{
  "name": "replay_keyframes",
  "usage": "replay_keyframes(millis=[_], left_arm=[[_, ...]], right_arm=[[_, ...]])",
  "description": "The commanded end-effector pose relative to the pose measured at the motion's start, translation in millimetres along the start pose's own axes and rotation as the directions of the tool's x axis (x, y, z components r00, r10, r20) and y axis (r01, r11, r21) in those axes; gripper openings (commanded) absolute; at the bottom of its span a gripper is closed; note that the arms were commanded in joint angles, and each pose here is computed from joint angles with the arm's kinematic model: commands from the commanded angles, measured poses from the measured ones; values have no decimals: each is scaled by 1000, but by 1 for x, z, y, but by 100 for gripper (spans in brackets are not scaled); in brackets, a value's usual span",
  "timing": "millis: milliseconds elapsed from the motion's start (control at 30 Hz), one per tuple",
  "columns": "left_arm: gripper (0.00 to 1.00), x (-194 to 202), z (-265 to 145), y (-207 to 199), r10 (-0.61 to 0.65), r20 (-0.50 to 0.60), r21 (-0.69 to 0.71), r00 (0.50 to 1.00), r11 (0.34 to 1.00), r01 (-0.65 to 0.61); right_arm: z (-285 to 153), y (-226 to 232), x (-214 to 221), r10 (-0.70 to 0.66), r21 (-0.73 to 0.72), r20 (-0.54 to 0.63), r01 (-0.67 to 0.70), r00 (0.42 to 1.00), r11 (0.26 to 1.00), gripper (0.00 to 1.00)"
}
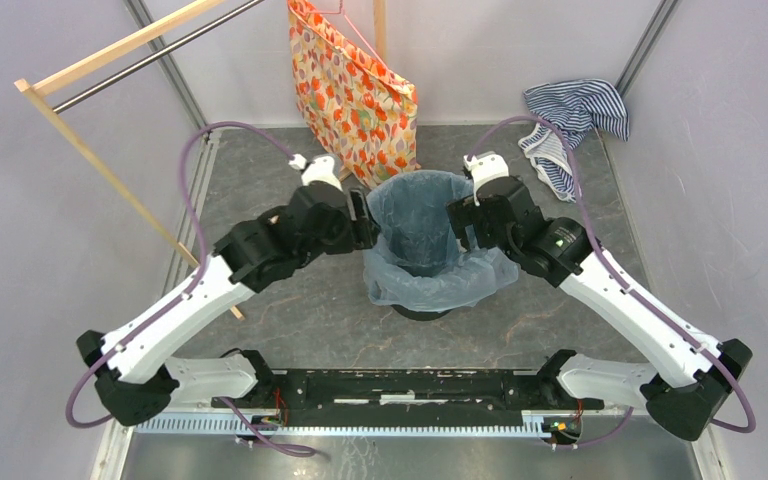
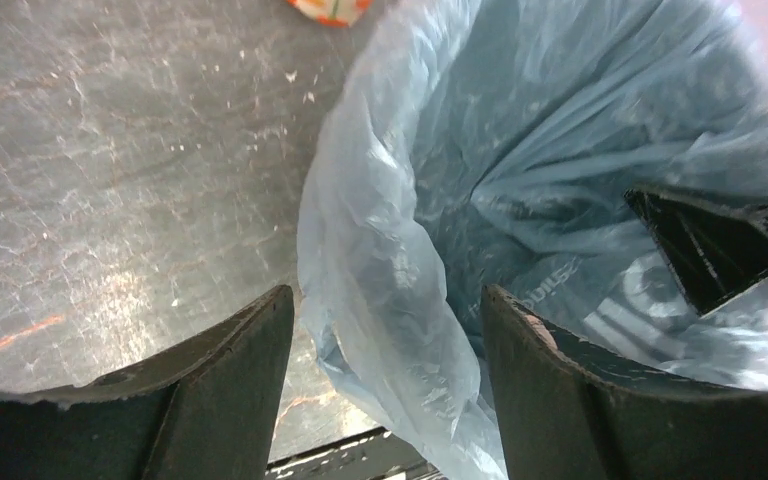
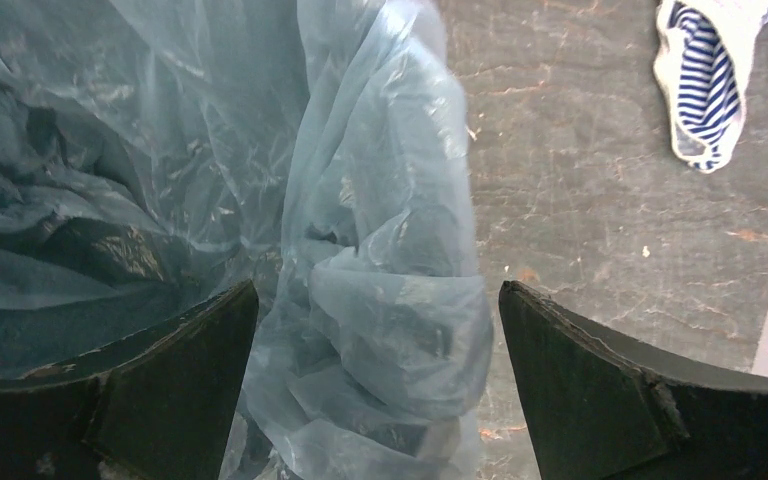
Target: Put the trash bags into the trash bin
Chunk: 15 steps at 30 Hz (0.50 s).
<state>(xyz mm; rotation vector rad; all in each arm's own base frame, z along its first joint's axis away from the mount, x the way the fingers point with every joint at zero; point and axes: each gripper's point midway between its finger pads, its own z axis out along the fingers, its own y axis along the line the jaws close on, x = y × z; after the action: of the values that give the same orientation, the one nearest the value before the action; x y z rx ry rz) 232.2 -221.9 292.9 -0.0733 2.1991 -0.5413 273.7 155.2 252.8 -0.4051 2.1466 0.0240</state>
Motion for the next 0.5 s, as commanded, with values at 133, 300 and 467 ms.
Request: replay_keyframes(millis=[133,300,467], left_arm=[[73,43,27,19,106,-37,-115,994,987,-110],[71,52,31,29,139,-29,-159,990,977,-142],[71,57,37,30,151,-31,-166,988,974,-154]], right_arm=[[3,10,-1,57,-62,56,-54,997,997,98],[-5,6,-9,60,-60,79,-55,995,997,98],[-2,7,-5,56,-63,77,-51,995,997,98]])
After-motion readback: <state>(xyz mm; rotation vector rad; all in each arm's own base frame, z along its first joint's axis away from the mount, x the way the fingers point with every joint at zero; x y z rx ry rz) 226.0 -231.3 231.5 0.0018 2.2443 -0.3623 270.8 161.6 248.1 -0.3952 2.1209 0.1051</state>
